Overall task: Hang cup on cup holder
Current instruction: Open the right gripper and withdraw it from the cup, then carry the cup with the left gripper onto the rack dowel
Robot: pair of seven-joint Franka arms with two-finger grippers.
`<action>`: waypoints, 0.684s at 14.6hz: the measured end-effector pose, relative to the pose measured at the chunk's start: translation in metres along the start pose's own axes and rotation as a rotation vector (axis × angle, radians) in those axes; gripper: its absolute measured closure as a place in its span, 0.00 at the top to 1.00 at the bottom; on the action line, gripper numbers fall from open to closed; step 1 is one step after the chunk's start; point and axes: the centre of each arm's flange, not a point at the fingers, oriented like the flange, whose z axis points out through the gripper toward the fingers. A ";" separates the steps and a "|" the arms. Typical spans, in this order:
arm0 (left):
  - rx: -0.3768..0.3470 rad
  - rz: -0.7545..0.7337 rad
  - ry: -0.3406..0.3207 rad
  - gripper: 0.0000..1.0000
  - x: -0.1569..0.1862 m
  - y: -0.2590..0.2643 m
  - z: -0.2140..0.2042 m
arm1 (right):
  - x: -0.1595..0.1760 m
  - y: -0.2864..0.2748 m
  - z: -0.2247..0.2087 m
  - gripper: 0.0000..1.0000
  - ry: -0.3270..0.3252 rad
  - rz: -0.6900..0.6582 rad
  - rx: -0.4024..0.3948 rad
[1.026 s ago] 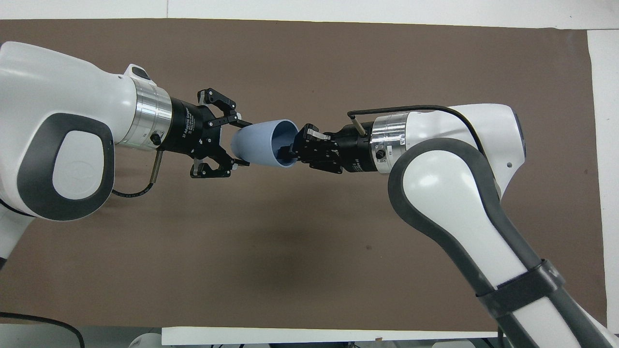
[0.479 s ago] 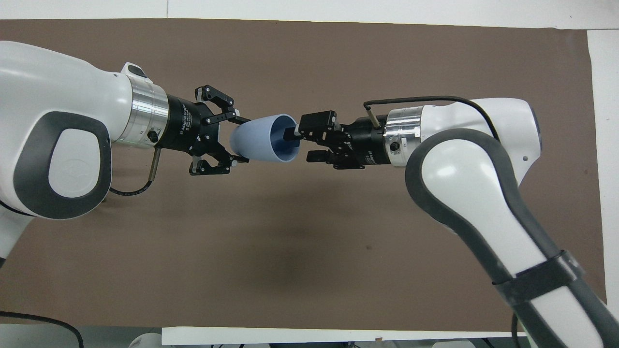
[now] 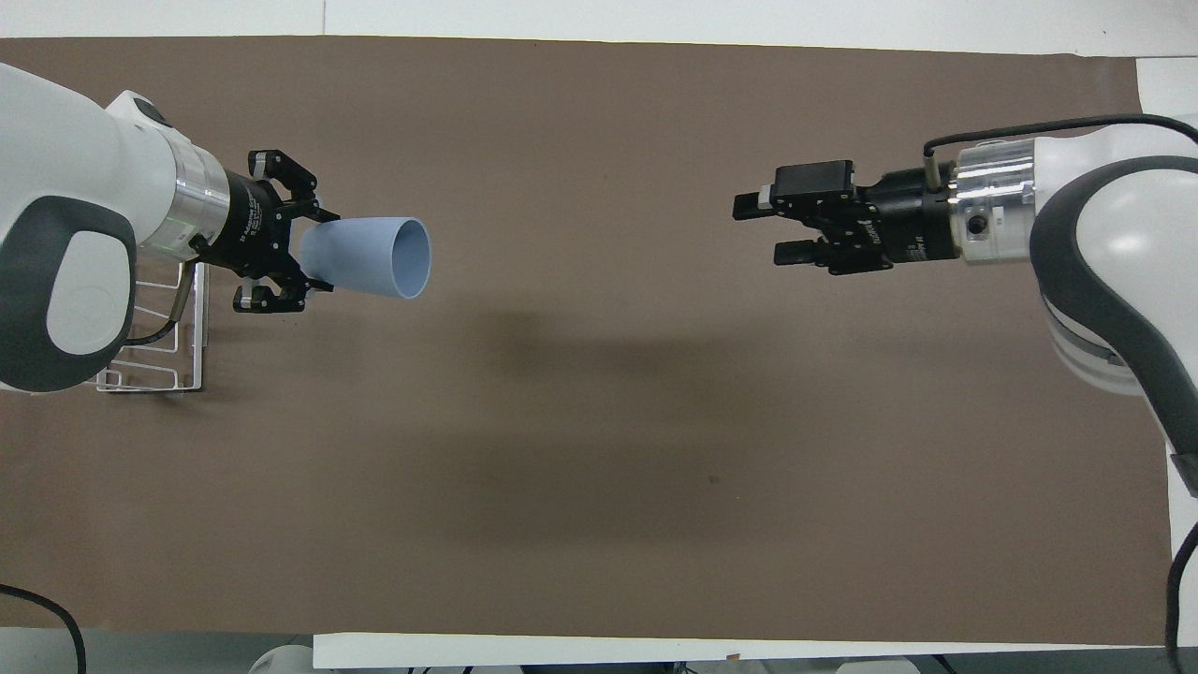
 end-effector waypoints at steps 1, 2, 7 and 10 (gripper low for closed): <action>0.011 0.037 0.098 0.67 0.005 -0.002 0.001 | 0.003 0.012 -0.007 1.00 0.010 -0.036 -0.105; 0.022 0.071 0.187 0.67 0.010 -0.003 0.002 | 0.005 0.020 -0.013 1.00 0.016 -0.078 -0.213; 0.108 0.182 0.757 0.67 0.008 -0.012 0.016 | -0.007 0.027 -0.055 1.00 -0.025 -0.235 -0.653; 0.161 0.173 1.083 0.67 -0.001 -0.017 0.044 | -0.031 0.005 -0.126 1.00 -0.057 -0.232 -0.822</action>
